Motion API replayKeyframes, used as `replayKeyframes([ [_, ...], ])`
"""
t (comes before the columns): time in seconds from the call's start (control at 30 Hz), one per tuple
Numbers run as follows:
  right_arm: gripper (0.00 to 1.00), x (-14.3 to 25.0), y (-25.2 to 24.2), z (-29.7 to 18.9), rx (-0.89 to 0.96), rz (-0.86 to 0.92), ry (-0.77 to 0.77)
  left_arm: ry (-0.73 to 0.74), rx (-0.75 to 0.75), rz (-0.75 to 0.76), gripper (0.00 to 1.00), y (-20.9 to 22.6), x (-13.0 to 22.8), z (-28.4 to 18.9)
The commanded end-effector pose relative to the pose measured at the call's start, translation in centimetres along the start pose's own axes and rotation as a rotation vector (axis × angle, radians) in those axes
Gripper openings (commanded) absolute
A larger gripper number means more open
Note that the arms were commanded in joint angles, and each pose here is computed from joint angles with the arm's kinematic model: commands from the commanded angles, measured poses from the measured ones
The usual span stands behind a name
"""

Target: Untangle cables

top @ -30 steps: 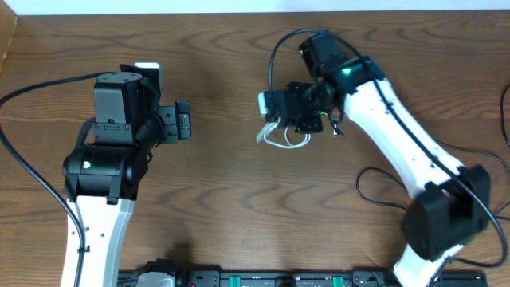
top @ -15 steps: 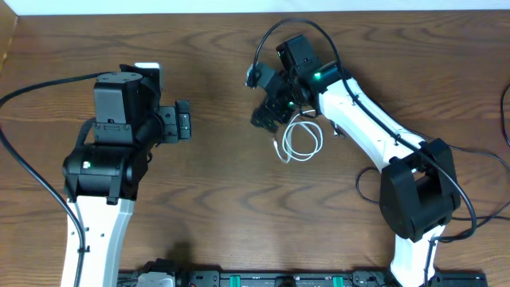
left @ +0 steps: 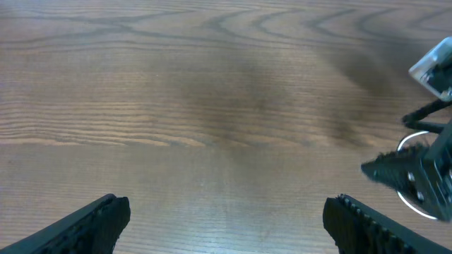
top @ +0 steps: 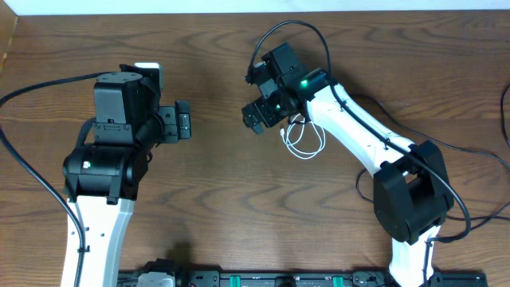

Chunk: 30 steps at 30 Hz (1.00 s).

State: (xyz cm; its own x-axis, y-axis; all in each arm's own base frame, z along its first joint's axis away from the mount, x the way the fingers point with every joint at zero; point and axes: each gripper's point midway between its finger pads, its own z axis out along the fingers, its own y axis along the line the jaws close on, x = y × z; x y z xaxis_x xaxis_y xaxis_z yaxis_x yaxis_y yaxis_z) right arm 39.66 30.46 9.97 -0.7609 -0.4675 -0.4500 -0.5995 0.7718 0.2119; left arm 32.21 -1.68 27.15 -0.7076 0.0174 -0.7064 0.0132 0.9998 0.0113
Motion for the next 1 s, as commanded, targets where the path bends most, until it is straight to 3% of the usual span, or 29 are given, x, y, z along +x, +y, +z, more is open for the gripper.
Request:
replayKeyframes([
  [0.0,0.99,-0.1,-3.5,-0.1,0.193,0.211,-0.021,-0.01,0.002,0.005,0.93,0.0,-0.3,-0.2],
  [0.23,0.99,0.1,-7.0,-1.1,0.385,0.315,-0.055,-0.01,0.002,0.005,0.93,0.0,-0.3,-0.2],
  [0.47,0.99,2.4,-11.9,-2.7,0.49,0.681,-0.065,-0.01,0.002,0.005,0.93,0.0,-0.3,-0.2],
  [0.57,0.99,3.2,-13.2,-3.2,0.509,0.715,-0.044,-0.01,0.002,0.005,0.92,0.0,-0.3,-0.2],
  [0.8,0.99,5.0,-15.1,-3.3,0.513,0.295,0.11,-0.01,0.002,0.005,0.92,0.0,-0.3,-0.2],
  [0.97,0.99,6.2,-16.3,-3.2,0.51,0.148,0.177,-0.011,0.002,0.005,0.92,0.0,-0.3,-0.2],
])
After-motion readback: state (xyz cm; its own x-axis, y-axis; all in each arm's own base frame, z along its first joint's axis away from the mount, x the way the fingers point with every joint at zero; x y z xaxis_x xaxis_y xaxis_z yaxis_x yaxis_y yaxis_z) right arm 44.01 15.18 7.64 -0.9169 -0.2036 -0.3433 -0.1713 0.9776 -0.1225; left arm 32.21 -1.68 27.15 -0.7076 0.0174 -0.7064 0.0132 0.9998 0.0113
